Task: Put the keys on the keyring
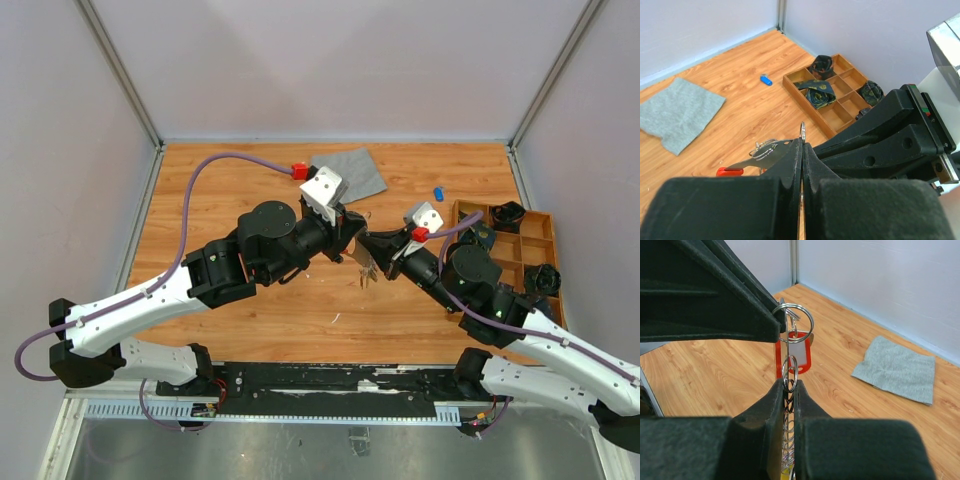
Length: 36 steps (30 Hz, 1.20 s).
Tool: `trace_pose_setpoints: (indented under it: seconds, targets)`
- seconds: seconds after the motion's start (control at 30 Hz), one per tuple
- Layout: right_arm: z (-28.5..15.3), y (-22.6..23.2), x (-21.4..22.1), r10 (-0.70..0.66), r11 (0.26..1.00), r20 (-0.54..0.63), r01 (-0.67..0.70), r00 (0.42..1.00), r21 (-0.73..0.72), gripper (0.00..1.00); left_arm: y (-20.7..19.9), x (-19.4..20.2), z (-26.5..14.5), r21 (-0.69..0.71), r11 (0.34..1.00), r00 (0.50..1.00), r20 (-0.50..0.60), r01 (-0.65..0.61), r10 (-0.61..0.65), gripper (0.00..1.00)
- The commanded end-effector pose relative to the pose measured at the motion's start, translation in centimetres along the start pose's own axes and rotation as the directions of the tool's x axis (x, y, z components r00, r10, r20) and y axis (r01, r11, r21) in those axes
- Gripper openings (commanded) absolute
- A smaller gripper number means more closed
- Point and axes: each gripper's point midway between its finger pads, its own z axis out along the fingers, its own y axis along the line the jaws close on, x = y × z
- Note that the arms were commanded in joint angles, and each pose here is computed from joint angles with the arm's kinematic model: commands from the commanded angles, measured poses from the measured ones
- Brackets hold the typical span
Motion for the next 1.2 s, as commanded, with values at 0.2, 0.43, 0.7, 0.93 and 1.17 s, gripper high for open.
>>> trace_pose_setpoints:
  seconds: [0.2,0.43,0.7,0.93,1.17]
  targets:
    - [-0.3,0.0,-2.8,-0.023,1.000,0.052,0.024,0.998,-0.015,0.01,0.3,-1.9,-0.4,-0.018,0.999,0.997,0.062,0.036,-0.035,0.01]
    - [-0.1,0.2,-3.5,0.000,1.000,0.055,0.001,0.998,-0.019,0.01,0.3,-1.1,0.1,-0.028,0.999,0.999,0.033,0.029,-0.028,0.01]
    - [-0.5,-1.0,-4.5,0.131,0.989,0.069,-0.135,0.989,0.063,0.01,0.8,-0.2,0.5,-0.057,0.998,1.000,0.011,0.011,-0.010,0.01]
    - [-0.9,-1.1,-5.5,0.257,0.961,0.058,-0.261,0.965,0.094,0.00,1.8,1.1,1.1,-0.112,0.993,0.999,-0.018,-0.040,0.038,0.01]
    - [-0.8,-1.3,-5.4,0.264,0.957,0.012,-0.264,0.964,0.118,0.01,2.0,1.2,1.1,-0.117,0.992,0.999,-0.021,-0.052,0.050,0.01]
